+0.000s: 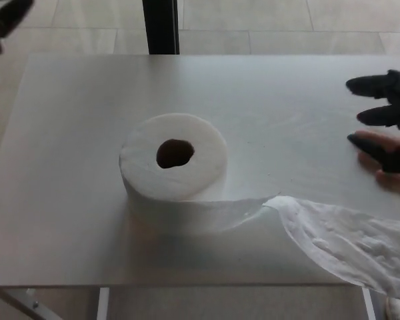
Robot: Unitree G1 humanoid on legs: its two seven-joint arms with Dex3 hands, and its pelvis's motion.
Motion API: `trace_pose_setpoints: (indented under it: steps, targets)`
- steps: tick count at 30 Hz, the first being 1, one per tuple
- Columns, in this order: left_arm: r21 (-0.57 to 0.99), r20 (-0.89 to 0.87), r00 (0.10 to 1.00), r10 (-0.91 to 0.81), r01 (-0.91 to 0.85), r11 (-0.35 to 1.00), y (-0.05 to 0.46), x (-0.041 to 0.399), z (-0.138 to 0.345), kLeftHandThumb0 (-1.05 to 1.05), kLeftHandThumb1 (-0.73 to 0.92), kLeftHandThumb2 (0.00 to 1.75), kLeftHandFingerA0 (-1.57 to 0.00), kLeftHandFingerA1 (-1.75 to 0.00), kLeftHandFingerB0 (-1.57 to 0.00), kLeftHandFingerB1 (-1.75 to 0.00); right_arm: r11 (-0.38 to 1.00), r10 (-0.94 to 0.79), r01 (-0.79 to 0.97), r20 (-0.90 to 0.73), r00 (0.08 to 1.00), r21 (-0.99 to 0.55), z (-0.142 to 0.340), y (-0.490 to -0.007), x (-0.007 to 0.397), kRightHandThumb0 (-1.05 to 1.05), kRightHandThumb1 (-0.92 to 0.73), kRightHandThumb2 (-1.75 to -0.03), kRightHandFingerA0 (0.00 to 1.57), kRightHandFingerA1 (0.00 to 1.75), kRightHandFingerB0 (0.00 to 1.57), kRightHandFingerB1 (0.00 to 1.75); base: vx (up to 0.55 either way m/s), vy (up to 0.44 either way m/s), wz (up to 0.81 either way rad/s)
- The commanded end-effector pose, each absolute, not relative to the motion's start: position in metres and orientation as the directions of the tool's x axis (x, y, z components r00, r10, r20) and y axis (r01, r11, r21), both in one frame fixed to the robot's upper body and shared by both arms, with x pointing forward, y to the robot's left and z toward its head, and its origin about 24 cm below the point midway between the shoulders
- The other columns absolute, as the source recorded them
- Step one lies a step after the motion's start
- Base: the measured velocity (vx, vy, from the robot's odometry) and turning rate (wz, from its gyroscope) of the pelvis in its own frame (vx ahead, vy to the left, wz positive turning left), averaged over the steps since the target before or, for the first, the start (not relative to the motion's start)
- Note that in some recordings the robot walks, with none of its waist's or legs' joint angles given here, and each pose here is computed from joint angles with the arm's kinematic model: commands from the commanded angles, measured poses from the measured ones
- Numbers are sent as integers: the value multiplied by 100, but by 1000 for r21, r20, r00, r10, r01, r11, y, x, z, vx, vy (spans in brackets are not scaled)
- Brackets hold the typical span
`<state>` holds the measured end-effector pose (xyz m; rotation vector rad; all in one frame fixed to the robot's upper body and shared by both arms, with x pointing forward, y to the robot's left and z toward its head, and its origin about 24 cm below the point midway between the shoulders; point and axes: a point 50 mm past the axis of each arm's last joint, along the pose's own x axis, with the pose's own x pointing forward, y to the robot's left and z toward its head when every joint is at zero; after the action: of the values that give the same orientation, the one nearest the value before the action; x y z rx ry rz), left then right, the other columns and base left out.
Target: A toilet paper roll is kept in the middle of the desk infront of the robot. The robot places its left hand on the top of the toilet paper roll to hold it still and uses its right hand to tear off a piece of toilet paper from it and hands the paper to a person
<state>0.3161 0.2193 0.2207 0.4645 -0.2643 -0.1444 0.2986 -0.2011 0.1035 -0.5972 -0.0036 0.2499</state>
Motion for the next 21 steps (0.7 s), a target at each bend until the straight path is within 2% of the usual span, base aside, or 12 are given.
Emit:
trace_pose_setpoints:
  steps: [1,5,10,11,12,15,18,21]
  targets:
    - [535,181,954,-237,107,838,173,321,214,-57,77,63,-60,-56,-46,-46,732,234,-305,-195,952,-610,80,-186,287,-51,-57,-57,39,65,53,44,0,0,0]
    - [588,197,935,-295,128,799,149,326,218,-56,74,62,-65,-61,-45,-47,686,244,-311,-195,950,-657,75,-182,284,-54,-60,-58,39,67,54,44,0,0,0]
    - [619,194,929,-316,134,774,141,328,217,-57,74,62,-62,-60,-45,-46,653,255,-328,-210,944,-682,70,-179,279,-56,-61,-59,38,68,52,46,0,0,0]
    - [641,201,919,-339,138,755,133,328,215,-54,56,92,-62,-72,-43,-59,635,263,-342,-223,939,-692,66,-176,277,-57,-61,-59,38,69,52,48,0,0,0]
    - [654,203,912,-356,145,743,128,327,212,-52,72,61,-62,-64,-49,-51,620,267,-354,-236,935,-701,64,-174,275,-57,-62,-59,39,65,53,46,0,0,0]
    - [688,192,897,-398,166,707,123,323,202,-57,75,62,-55,-58,-53,-52,606,271,-360,-241,932,-709,63,-172,274,-56,-62,-59,38,64,52,45,0,0,0]
    - [689,174,897,-407,184,701,124,322,194,-58,73,63,-53,-57,-53,-51,606,274,-355,-233,933,-712,65,-172,275,-58,-62,-59,37,63,51,45,0,0,0]
    - [700,161,906,-392,175,692,124,317,178,-47,77,62,-55,-61,-50,-53,596,269,-347,-227,936,-724,70,-172,271,-60,-65,-60,36,66,52,45,0,0,0]
